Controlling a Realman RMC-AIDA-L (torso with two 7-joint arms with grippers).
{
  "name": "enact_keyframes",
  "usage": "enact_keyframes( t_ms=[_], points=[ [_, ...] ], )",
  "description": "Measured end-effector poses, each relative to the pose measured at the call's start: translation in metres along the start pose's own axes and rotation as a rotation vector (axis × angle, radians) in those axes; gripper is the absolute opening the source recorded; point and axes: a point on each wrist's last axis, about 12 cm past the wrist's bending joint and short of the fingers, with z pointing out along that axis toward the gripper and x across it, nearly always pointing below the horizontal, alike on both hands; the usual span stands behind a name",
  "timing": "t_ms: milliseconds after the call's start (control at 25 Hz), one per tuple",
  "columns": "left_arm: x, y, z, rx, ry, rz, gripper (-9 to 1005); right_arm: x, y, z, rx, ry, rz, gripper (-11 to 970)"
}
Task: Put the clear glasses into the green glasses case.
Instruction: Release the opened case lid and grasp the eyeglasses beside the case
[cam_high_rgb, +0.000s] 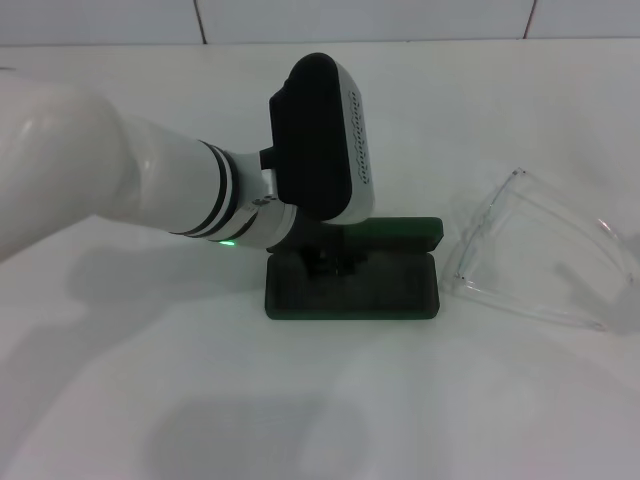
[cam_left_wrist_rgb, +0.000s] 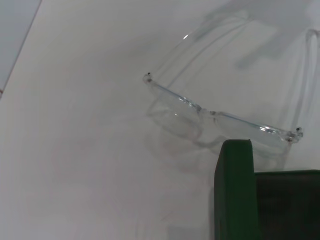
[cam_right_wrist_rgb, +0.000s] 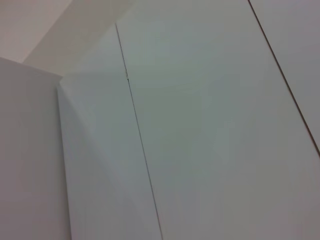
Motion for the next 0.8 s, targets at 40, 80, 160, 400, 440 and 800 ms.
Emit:
enact_keyframes(
  t_ms=[40, 80, 160, 400, 440, 800],
  points=[
    [0.0, 0.0, 0.0, 0.0, 0.0, 0.001, 460, 0.0, 0.0, 0.0, 0.0, 0.0, 0.0, 857],
    [-0.001, 0.0, -0.001, -0.002, -0.002, 0.003, 460, 0.0, 0.0, 0.0, 0.0, 0.0, 0.0, 857],
    [-0.002, 0.001, -0.002, -0.002, -0.005, 0.007, 460, 0.0, 0.0, 0.0, 0.0, 0.0, 0.0, 857],
    [-0.009, 0.002, -0.008, -0.003, -0.013, 0.007, 460, 0.0, 0.0, 0.0, 0.0, 0.0, 0.0, 857],
    [-0.01, 0.002, -0.009, -0.002, -0.015, 0.007, 460, 0.0, 0.0, 0.0, 0.0, 0.0, 0.0, 857],
    [-0.026, -0.001, -0.038, 0.013, -0.05, 0.0, 459, 0.001, -0.005, 0.004, -0.019, 0.061, -0.015, 857]
  ],
)
